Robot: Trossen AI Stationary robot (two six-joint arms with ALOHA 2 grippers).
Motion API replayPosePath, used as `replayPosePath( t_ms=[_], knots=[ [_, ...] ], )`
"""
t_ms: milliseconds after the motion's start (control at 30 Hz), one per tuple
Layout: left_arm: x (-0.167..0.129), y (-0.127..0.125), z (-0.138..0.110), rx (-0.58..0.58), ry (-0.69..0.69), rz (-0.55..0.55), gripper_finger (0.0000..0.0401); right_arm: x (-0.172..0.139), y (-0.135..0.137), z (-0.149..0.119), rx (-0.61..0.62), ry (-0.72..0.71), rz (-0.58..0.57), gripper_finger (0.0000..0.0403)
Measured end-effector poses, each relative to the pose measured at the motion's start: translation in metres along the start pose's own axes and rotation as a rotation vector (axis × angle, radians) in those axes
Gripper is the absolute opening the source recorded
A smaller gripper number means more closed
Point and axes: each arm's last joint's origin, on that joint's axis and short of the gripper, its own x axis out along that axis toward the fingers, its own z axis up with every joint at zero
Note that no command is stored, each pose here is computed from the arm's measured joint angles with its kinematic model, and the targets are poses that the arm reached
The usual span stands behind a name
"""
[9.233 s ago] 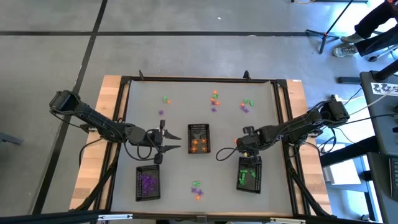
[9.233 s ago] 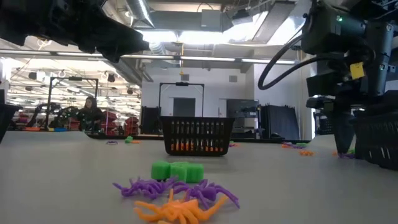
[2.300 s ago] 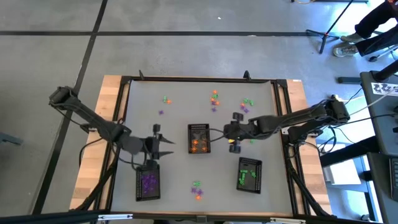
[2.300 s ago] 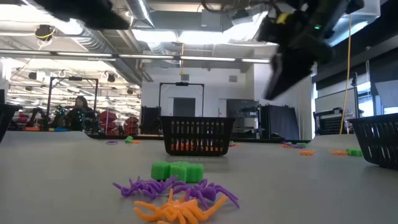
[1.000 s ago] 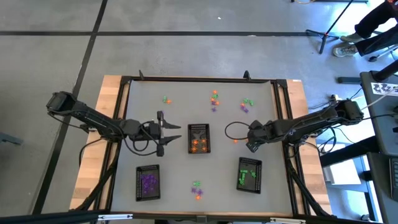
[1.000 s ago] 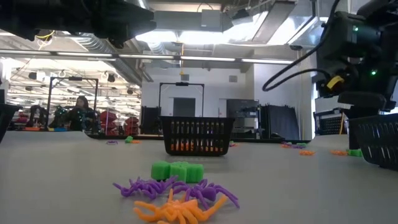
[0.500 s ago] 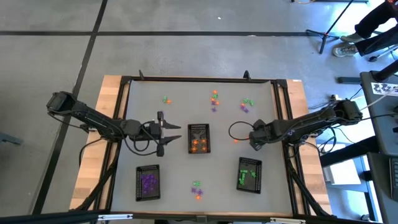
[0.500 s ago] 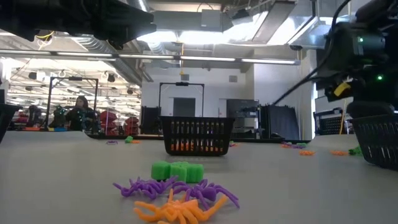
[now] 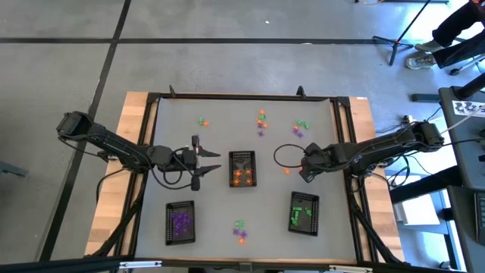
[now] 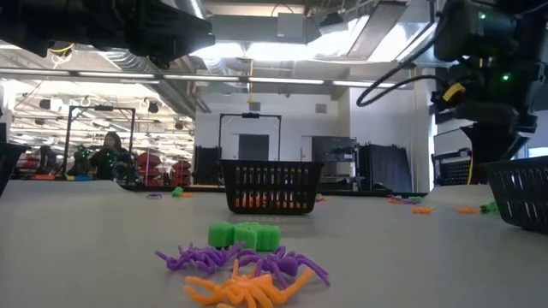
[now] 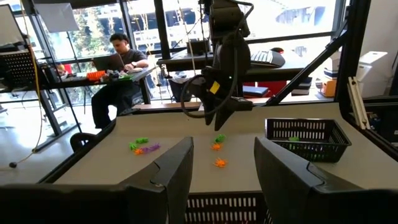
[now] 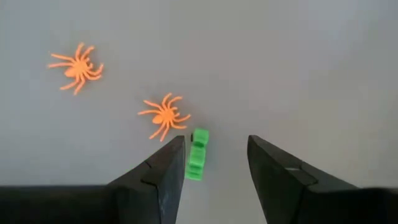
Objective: Sort Halloween decoration
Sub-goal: Put the green skeleton toy into the bottom right black bin
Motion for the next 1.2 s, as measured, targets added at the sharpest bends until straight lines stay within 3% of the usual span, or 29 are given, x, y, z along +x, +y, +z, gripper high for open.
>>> replayPosePath(
  t_ms=[633,1000,1067,1200],
  knots=[
    [0.0,0.0,-0.002,-0.01,0.019,-0.001,0.0162,0.041,0.002,-0.015,-0.005,0.124,0.003,0.0168],
    [0.0,0.0,-0.002,-0.017,0.018,0.0,0.0162,0.025,0.002,-0.011,-0.05,0.094,0.079,0.0017],
    [0.0,0.0,-0.002,-0.017,0.018,0.0,0.0162,0.02,0.002,-0.01,-0.047,0.095,0.097,0.0013],
    [0.0,0.0,-0.002,-0.017,0.018,-0.001,0.0162,0.001,0.01,-0.009,-0.063,0.061,0.158,0.004]
  ],
)
